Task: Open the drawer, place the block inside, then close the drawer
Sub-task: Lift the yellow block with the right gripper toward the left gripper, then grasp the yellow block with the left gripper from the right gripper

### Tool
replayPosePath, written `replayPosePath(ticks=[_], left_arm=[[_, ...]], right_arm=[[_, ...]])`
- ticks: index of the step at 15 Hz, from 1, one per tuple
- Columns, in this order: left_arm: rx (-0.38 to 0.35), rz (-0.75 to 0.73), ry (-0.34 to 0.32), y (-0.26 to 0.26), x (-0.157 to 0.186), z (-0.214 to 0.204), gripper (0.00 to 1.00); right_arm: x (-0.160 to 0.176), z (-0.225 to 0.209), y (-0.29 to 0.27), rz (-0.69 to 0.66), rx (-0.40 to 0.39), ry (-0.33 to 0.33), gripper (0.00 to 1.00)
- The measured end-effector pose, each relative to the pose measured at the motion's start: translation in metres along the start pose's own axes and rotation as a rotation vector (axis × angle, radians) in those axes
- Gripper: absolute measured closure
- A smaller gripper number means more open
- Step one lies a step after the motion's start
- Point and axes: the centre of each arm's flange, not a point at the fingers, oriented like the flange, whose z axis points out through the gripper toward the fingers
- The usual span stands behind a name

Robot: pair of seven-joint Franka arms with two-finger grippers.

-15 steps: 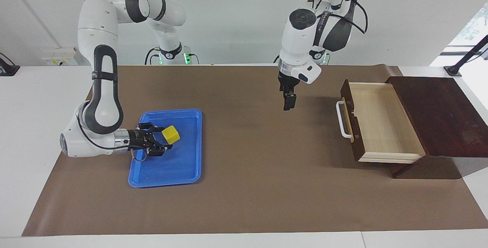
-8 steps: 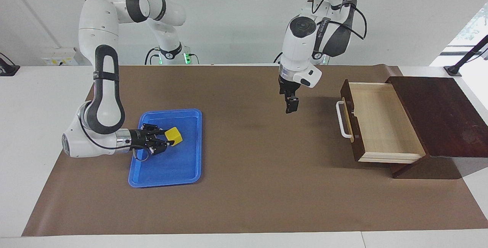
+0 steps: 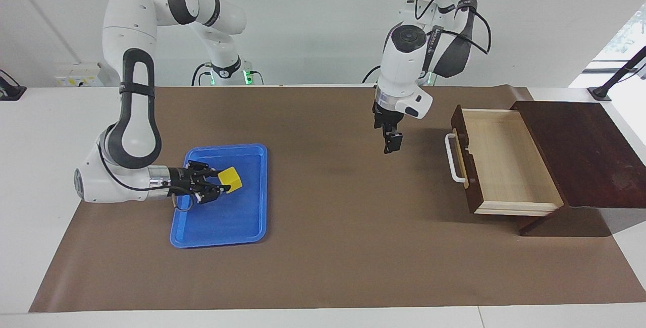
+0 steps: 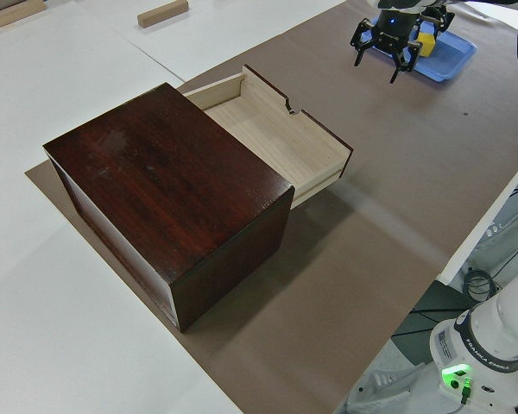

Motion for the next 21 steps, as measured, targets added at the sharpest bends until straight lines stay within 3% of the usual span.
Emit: replayPosePath(ticks=[4, 7, 11, 15, 21], left_arm=[[-0.003, -0.007, -0.002, 0.003, 0.003, 0.0, 0.0], [-0.003, -0.01, -0.002, 0.004, 0.004, 0.001, 0.0], [-0.009, -0.01, -0.007, 0.005, 0.003, 0.0, 0.0], [-0.022, -0.011, -0.03, 0.019, -0.009, -0.005, 0.0], [0.051, -0.005, -0.048, 0.066, -0.067, 0.016, 0.0]], right_arm=[[-0.088, 0.005, -0.047, 0.165, 0.105, 0.013, 0.44], [-0.14, 0.044, -0.083, 0.242, 0.156, 0.054, 0.44], [-0.207, 0.113, -0.113, 0.228, 0.185, 0.093, 0.44], [-0.24, 0.141, -0.119, 0.192, 0.192, 0.105, 0.44], [-0.271, 0.146, -0.121, 0.16, 0.218, 0.111, 0.44]])
